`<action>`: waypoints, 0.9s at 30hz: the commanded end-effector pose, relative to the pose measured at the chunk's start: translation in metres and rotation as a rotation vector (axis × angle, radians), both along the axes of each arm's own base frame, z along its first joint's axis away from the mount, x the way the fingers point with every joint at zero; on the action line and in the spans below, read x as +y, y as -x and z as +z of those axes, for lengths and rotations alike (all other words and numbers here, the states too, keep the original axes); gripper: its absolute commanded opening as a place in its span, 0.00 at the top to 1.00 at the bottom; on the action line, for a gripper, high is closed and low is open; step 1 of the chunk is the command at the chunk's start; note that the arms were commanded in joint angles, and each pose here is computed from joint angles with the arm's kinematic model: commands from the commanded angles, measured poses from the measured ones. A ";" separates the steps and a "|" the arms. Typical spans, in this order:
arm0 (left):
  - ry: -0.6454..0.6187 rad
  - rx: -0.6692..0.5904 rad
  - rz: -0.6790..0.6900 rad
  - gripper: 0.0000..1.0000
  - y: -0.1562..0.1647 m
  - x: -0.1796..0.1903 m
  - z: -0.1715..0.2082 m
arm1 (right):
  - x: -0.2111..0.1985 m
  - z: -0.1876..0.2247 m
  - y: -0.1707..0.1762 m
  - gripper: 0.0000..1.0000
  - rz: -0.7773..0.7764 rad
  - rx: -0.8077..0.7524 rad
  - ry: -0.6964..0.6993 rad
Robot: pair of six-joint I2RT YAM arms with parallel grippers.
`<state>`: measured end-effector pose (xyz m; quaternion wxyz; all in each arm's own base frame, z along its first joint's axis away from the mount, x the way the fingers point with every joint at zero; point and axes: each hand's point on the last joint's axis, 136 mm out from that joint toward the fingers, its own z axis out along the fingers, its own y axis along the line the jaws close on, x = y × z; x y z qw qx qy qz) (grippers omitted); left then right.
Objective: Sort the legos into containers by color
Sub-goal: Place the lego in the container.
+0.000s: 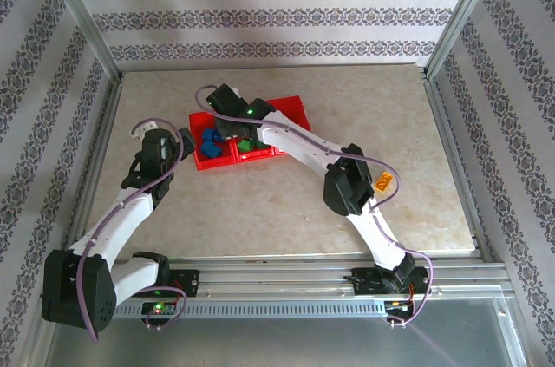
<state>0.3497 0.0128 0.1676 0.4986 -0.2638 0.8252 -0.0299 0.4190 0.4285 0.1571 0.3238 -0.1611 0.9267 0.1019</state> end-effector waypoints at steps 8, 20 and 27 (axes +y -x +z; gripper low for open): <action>-0.008 -0.032 0.045 0.00 0.006 0.010 0.006 | 0.025 -0.027 0.013 0.74 0.061 0.046 0.050; -0.001 -0.032 0.037 0.00 0.003 0.008 0.004 | 0.036 -0.042 0.011 0.59 0.091 0.052 0.063; -0.009 -0.035 0.038 0.00 0.005 0.009 0.008 | 0.033 -0.024 0.006 0.55 0.086 0.026 0.048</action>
